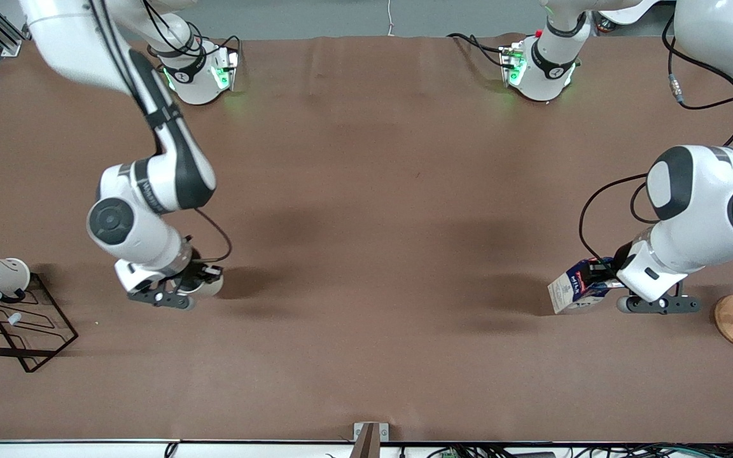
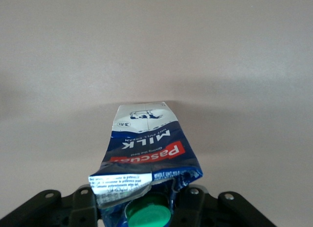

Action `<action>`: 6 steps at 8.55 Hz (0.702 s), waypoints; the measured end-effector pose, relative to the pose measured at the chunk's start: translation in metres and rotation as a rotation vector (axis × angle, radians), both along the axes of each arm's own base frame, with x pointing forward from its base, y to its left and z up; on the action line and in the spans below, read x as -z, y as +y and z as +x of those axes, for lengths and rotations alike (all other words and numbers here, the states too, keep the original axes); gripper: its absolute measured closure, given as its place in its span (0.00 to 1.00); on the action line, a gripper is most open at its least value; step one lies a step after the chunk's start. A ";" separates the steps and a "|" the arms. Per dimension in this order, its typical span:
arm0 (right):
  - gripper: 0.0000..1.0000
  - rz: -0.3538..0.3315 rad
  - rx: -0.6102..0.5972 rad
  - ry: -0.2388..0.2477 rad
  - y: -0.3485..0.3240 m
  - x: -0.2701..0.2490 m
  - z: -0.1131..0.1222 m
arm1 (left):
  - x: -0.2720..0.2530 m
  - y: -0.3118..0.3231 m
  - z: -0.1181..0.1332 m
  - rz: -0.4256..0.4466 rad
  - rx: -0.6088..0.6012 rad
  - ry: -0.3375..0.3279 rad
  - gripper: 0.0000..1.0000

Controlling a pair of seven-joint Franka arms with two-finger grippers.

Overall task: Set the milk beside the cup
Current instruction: 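Lift the milk carton with the left gripper and carry it toward the mug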

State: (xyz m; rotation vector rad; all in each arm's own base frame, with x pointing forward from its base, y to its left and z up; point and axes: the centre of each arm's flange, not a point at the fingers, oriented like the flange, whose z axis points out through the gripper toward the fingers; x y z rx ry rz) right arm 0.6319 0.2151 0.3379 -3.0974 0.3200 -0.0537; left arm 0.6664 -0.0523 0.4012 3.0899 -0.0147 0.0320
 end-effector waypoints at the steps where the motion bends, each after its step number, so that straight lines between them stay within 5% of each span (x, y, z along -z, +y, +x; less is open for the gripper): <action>1: 0.96 0.007 0.009 -0.004 0.052 -0.006 -0.020 | -0.014 0.001 -0.005 0.002 0.000 0.009 0.51; 6: 0.96 0.054 -0.010 -0.040 0.243 0.014 -0.131 | -0.079 -0.029 -0.035 -0.048 -0.008 0.023 0.51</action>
